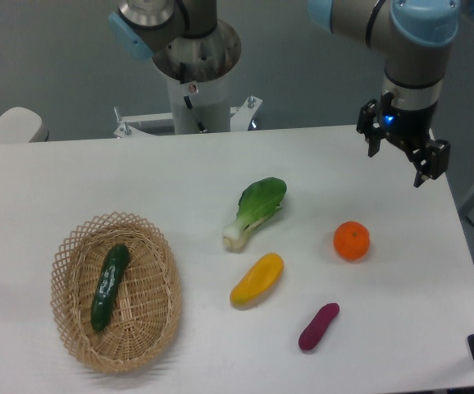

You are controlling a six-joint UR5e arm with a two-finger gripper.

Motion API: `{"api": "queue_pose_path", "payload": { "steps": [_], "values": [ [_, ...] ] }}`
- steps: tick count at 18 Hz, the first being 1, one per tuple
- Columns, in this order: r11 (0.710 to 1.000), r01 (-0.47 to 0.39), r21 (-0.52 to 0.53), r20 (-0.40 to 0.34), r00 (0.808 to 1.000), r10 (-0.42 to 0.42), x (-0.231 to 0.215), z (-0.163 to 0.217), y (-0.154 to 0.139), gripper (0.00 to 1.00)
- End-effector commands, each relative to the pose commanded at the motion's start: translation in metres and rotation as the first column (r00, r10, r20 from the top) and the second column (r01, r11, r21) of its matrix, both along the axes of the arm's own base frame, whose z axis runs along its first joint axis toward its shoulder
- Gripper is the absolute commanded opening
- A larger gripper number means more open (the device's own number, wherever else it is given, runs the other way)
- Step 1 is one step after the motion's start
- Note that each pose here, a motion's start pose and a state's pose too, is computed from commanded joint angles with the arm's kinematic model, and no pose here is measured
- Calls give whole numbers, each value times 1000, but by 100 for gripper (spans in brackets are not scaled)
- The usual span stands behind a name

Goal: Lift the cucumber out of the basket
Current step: 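Move the open gripper over the wicker basket above the green cucumber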

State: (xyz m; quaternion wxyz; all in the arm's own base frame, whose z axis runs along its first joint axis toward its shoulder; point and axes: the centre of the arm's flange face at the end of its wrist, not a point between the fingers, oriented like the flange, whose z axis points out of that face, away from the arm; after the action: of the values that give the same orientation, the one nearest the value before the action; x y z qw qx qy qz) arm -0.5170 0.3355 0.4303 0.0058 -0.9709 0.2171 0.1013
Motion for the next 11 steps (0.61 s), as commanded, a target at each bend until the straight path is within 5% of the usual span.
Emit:
{"api": "queue_pose_path", "payload": {
  "steps": [7, 11],
  "values": [
    [1000, -4, -4, 24, 1000, 4, 18, -12, 19, 100],
    [991, -132, 14, 55, 990, 131, 46, -19, 49, 100]
  ]
}}
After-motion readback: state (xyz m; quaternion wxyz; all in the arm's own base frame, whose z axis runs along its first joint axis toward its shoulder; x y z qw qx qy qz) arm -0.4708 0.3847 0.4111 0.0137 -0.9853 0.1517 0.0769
